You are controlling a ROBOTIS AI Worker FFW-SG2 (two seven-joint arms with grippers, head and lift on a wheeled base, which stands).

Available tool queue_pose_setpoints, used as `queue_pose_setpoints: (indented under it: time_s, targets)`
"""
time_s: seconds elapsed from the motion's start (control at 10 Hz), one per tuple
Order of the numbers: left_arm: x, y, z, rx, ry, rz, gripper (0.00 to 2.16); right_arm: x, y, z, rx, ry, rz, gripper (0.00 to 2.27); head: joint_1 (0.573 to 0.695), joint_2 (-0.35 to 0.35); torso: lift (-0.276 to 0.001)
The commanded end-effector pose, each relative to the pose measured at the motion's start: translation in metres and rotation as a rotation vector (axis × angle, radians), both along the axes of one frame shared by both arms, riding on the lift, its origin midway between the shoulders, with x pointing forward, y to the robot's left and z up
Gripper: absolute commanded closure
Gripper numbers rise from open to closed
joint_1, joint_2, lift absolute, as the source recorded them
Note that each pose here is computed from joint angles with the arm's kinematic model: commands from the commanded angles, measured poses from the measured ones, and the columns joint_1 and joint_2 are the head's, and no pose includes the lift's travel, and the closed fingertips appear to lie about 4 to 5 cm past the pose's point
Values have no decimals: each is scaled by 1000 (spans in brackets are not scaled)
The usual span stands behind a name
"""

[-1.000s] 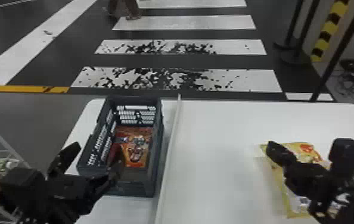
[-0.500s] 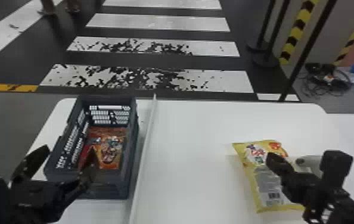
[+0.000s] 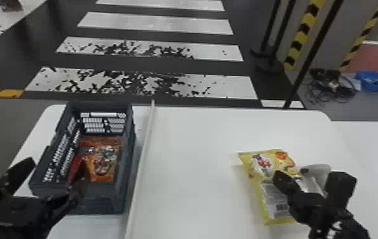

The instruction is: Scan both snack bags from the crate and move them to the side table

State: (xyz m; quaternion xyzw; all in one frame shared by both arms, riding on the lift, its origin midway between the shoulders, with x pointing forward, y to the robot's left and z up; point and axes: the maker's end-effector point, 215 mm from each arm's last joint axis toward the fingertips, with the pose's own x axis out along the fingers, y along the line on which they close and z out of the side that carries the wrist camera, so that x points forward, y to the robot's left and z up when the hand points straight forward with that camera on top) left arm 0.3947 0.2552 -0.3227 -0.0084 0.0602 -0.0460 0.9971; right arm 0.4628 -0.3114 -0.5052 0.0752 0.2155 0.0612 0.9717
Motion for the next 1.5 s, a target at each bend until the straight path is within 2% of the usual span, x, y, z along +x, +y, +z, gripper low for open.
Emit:
queue_pose_setpoints:
  time_s: [0.0, 0.2, 0.4, 0.5, 0.6, 0.7, 1.0, 1.2, 1.4]
  targets:
    - [0, 1, 0, -1, -4, 3, 33, 0, -1, -5, 6, -5, -7, 2246, 695, -74, -95]
    - [0, 2, -1, -3, -5, 5, 33, 8, -3, 19, 23, -40, -15, 2246, 695, -74, -95]
    - [0, 2, 2, -3, -16, 5, 33, 12, -13, 63, 30, -71, -28, 2250, 695, -77, -95]
    - [0, 2, 1, -5, -14, 5, 33, 10, -24, 73, 20, -62, -44, 2138, 695, -82, -95]
    - [0, 4, 0, -4, -21, 8, 33, 5, -39, 74, 9, -44, -60, 1204, 695, -87, -95]
    - [1, 6, -1, -8, -29, 13, 33, -1, -56, 73, -15, -35, -75, -2, 695, -102, -95]
    - [2, 16, 0, -18, -54, 25, 33, -24, -116, 66, -89, -26, -147, 6, 695, -159, -95]
    - [1, 23, -2, -31, -71, 34, 33, -37, -135, 50, -112, 3, -156, 6, 695, -207, -95]
    - [-1, 33, -1, -38, -101, 45, 33, -46, -125, 29, -33, 32, -106, 6, 695, -221, -95]
